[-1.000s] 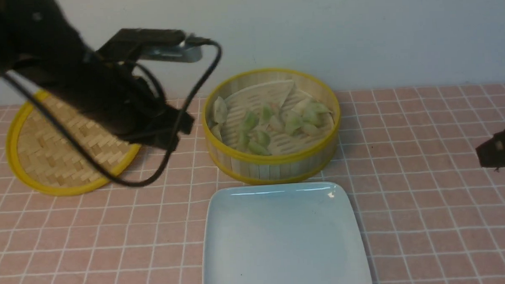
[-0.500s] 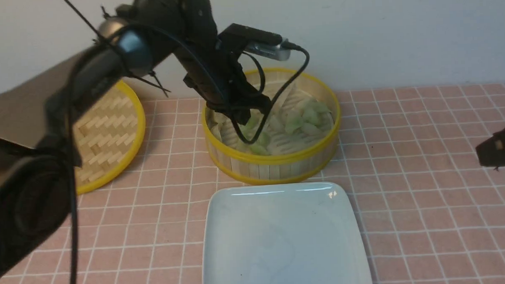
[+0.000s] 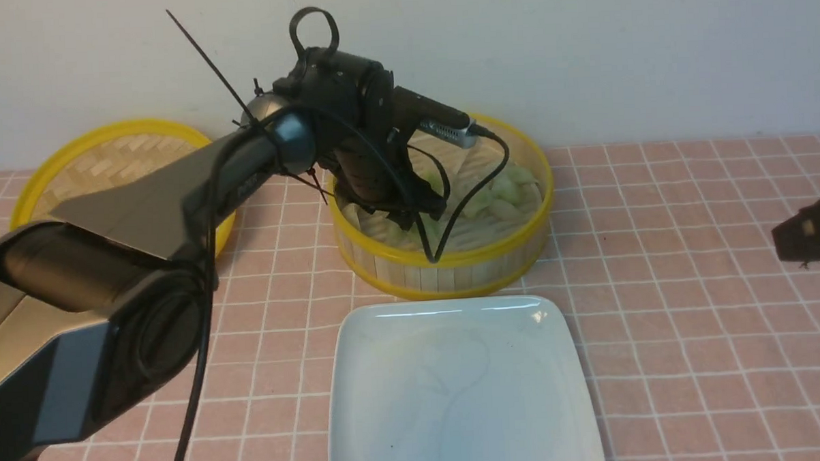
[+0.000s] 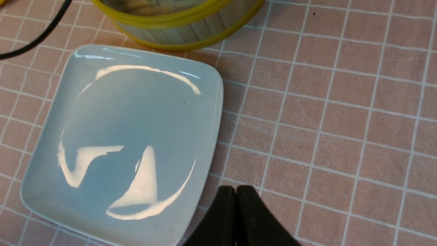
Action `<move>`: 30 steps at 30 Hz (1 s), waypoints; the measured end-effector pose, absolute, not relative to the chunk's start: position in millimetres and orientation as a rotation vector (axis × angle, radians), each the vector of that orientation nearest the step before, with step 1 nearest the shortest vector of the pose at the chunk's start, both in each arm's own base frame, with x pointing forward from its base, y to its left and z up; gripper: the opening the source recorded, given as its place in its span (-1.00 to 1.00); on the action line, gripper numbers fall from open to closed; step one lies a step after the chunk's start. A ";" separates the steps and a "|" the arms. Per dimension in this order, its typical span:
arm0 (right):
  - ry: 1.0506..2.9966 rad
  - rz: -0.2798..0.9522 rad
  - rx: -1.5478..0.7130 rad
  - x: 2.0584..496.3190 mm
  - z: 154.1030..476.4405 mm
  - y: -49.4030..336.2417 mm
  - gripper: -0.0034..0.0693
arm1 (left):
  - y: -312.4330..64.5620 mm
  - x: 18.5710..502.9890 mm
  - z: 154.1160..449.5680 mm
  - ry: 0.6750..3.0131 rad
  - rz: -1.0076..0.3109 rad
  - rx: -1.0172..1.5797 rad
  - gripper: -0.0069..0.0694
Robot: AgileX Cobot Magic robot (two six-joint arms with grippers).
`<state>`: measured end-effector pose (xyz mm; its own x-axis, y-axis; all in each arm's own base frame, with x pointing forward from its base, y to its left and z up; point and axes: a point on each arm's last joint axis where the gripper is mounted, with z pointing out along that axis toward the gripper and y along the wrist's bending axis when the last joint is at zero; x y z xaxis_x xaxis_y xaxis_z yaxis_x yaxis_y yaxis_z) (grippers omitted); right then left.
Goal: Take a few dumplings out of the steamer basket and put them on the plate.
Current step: Use the left arm to grab a dumpling from the steamer, then use the left arm to put the dumpling into the plate
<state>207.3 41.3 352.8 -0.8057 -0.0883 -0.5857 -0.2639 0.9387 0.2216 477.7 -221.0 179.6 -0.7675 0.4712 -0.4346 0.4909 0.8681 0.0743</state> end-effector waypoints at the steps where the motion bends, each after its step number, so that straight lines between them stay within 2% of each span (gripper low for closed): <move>1: 2.495 0.392 -0.251 207.3 352.8 41.3 -0.95 | -221.1 478.6 175.8 2.595 -0.056 0.703 0.14; 6: 2.495 0.392 -0.253 207.5 352.6 41.3 -0.95 | -221.6 478.6 167.3 2.634 -0.063 0.662 -0.01; 10: 2.495 0.392 -0.253 207.5 352.6 41.3 -0.95 | -221.2 476.8 167.2 2.673 -0.073 0.602 -0.36; 15: 2.495 0.392 -0.253 207.5 352.6 41.3 -0.95 | -218.6 472.0 177.1 2.702 -0.066 0.581 -0.39; 17: 2.495 0.392 -0.253 207.5 352.6 41.3 -0.95 | -216.8 468.3 189.6 2.703 -0.066 0.578 -0.39; 24: 2.493 0.407 -0.249 207.5 352.9 42.3 -0.95 | -198.4 429.5 301.8 2.629 -0.083 0.576 -0.39; 28: 2.488 0.414 -0.246 207.8 353.2 42.6 -0.95 | -196.2 408.9 333.4 2.596 -0.186 0.601 -0.39; 30: 2.485 0.414 -0.245 208.0 353.4 42.7 -0.95 | -200.6 397.1 334.4 2.614 -0.264 0.630 -0.39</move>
<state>208.0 42.7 353.4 -0.8027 -0.0788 -0.5912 -0.2663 0.9343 0.2369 397.1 -200.6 334.4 -0.8014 0.3883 -0.4550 0.4715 0.8781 -0.0810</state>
